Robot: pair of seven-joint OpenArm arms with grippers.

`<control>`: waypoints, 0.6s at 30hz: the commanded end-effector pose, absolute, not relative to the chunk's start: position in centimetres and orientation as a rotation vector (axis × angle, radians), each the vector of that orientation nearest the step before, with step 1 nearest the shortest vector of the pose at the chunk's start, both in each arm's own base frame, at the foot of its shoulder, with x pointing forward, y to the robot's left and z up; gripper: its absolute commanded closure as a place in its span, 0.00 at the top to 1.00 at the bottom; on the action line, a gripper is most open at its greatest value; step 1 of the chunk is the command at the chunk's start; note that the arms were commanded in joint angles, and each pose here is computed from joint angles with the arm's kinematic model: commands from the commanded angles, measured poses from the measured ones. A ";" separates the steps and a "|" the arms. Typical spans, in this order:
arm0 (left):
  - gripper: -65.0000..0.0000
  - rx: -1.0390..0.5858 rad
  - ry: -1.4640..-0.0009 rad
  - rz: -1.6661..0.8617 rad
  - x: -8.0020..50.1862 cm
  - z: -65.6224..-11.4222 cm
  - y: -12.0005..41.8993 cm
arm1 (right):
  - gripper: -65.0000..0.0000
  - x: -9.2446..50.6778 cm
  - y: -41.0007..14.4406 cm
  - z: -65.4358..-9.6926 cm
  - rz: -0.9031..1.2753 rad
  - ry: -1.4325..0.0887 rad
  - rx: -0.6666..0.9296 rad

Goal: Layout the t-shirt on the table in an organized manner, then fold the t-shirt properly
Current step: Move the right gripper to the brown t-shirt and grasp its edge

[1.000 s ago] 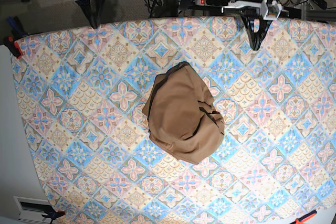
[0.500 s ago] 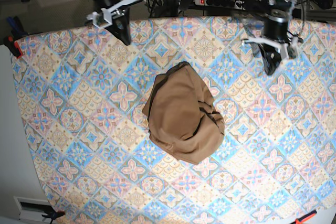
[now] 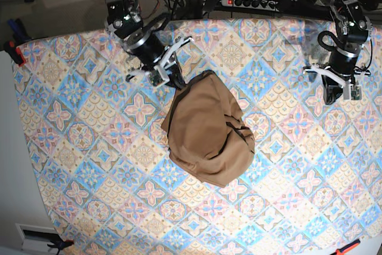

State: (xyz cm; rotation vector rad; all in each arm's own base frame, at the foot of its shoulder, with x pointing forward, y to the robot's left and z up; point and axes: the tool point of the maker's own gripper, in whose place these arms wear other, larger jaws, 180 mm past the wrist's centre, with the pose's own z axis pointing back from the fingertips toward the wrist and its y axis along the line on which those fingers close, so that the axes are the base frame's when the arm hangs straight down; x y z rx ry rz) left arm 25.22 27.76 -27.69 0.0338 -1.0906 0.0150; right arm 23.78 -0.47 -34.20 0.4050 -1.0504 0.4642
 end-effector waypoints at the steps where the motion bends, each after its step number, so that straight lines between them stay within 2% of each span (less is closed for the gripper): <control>1: 0.00 0.035 -1.128 0.006 25.6 -26.8 27.8 | 0.12 24.8 0.0 -32.5 0.469 -1.110 0.422; 4: 0.00 0.011 -1.113 0.053 25.1 -27.9 27.5 | 0.25 25.9 -0.2 -32.2 0.485 -1.111 0.401; 6: 0.00 0.024 -1.091 0.064 24.7 -28.6 27.5 | 0.29 26.6 -0.3 -31.7 0.493 -1.129 0.394; 16: 0.00 0.134 -1.001 0.076 23.1 -31.2 27.6 | 0.31 30.9 -0.4 -27.8 0.526 -1.258 0.362; 18: 0.00 0.136 -1.000 0.077 23.1 -31.2 27.6 | 0.35 31.6 -0.3 -26.9 0.533 -1.286 0.360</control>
